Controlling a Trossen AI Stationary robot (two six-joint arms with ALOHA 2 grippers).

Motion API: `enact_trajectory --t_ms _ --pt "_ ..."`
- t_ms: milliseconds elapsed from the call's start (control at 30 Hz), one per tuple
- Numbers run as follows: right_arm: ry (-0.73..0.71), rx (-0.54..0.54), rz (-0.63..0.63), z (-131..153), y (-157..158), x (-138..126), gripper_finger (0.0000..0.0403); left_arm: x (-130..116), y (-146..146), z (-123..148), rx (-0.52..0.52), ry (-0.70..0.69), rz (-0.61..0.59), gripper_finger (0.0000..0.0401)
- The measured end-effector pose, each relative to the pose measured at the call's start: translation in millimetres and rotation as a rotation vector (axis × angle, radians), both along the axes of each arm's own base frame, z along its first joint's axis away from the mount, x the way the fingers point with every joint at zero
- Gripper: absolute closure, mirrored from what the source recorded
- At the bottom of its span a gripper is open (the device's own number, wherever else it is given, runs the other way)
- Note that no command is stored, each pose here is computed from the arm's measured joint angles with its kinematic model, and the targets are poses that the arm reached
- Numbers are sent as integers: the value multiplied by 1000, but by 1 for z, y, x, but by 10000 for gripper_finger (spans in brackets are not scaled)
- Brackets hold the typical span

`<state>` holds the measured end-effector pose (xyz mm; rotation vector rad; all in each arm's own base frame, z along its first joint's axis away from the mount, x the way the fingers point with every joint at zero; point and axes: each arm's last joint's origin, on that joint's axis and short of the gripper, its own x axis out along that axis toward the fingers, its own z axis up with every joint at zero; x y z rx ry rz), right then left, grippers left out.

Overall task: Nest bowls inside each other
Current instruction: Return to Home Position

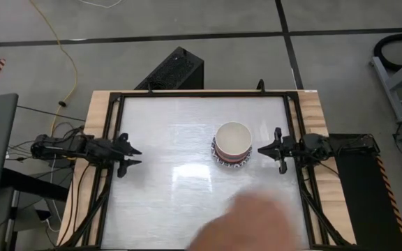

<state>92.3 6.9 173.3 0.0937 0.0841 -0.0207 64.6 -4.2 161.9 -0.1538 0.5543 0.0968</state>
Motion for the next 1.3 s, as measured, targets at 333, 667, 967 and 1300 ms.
enact_trajectory --t_ms 333,667,967,1300 --pt "2 0 0 0 0 0 351 -1 2 -1 3 10 85 226" --pt "2 1 0 0 0 0 351 -1 2 -1 2 10 87 226" --pt "3 1 1 0 0 0 351 -1 2 -1 3 11 88 226" --pt "3 0 0 0 0 0 351 -1 2 -1 3 11 88 226"
